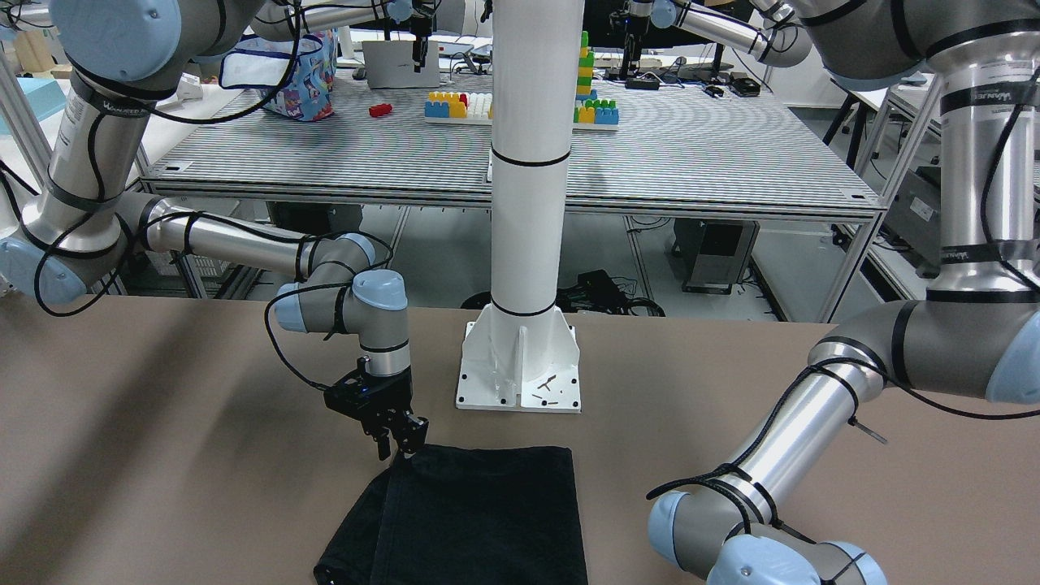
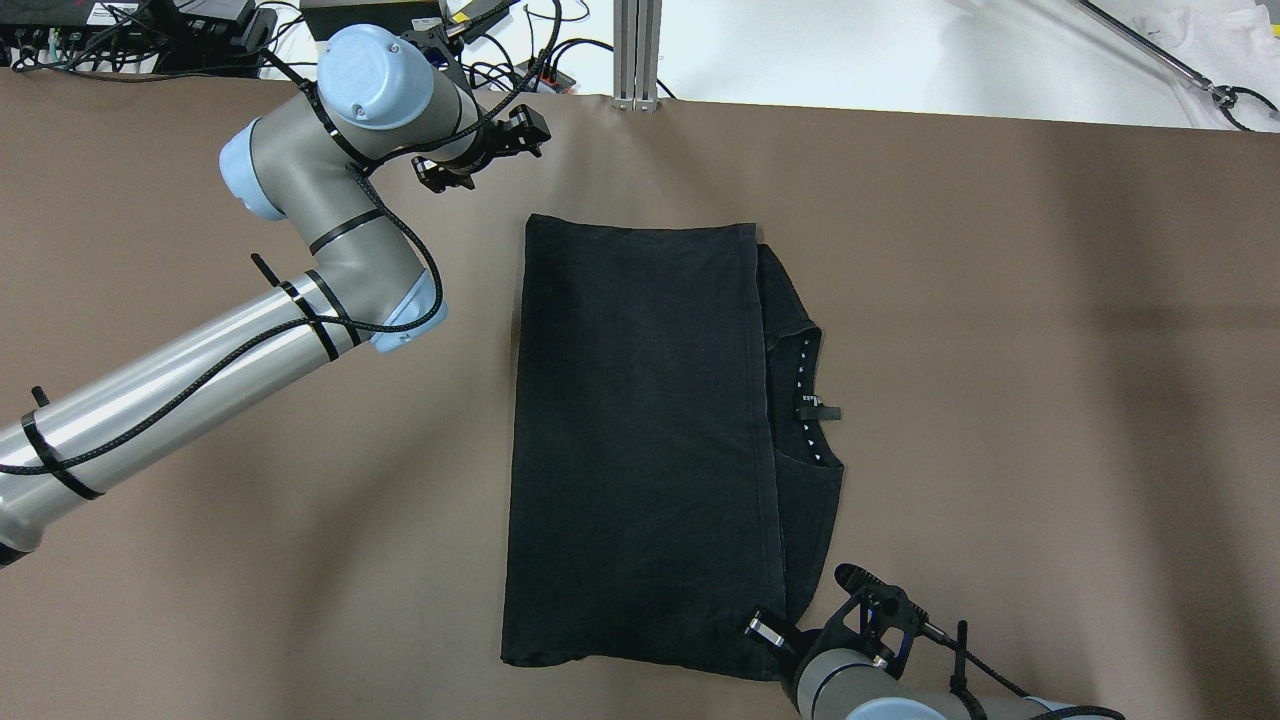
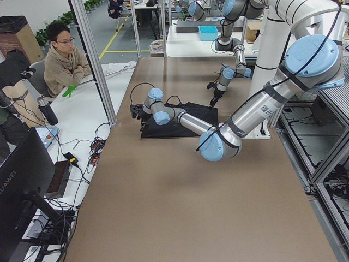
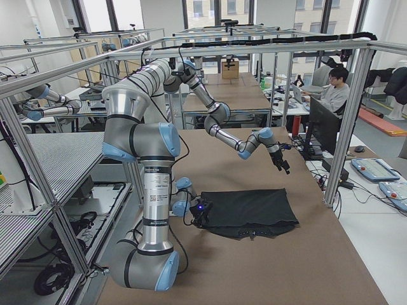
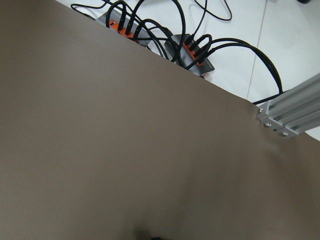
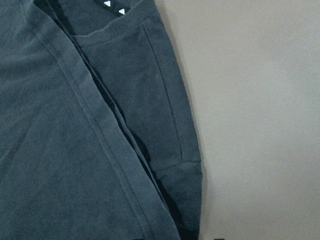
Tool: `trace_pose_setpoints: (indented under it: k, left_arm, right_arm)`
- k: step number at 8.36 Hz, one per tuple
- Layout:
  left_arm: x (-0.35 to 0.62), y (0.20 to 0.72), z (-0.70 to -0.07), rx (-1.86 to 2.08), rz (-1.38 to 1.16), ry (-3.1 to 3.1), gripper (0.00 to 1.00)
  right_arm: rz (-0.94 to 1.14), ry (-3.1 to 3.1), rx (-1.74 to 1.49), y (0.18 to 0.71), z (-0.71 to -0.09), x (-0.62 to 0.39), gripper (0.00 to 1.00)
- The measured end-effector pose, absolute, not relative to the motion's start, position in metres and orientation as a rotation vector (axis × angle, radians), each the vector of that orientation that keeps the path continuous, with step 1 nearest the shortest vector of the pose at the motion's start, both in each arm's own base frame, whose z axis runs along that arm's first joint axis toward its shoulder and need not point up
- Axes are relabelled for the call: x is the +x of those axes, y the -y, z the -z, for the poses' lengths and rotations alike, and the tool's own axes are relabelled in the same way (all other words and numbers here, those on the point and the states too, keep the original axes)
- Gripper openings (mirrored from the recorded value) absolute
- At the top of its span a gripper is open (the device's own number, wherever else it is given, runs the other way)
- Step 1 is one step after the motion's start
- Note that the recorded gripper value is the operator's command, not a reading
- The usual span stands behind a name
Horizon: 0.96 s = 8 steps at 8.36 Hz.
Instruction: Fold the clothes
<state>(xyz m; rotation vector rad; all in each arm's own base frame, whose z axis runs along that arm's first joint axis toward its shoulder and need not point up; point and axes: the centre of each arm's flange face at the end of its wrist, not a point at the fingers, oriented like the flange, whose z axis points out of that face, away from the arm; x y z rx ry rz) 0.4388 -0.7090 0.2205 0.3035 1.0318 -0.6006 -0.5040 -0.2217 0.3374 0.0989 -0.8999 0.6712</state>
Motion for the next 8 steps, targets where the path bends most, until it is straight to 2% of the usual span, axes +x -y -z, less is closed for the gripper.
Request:
trace_pose_setpoints:
  k: [1, 4, 5, 7, 8]
  left_arm:
    - [0.444, 0.705, -0.218, 0.309, 0.604, -1.029, 1.0]
    - [0.456, 0.697, -0.218, 0.319, 0.608, -1.02, 1.0]
    - [0.457, 0.697, -0.219, 0.319, 0.608, -1.02, 1.0]
    - [0.457, 0.696, -0.219, 0.319, 0.608, -1.019, 1.0]
    - [0.457, 0.696, -0.219, 0.319, 0.608, -1.018, 1.0]
  right_arm:
    - [-0.669, 0.896, 0.102, 0.217, -0.34, -0.508, 0.36]
    - [-0.667, 0.883, 0.111, 0.218, -0.345, -0.513, 0.33]
    - [-0.667, 0.88, 0.115, 0.22, -0.347, -0.513, 0.29]
    - [-0.671, 0.878, 0.121, 0.224, -0.347, -0.511, 0.0]
    - [-0.675, 0.877, 0.124, 0.227, -0.347, -0.511, 0.0]
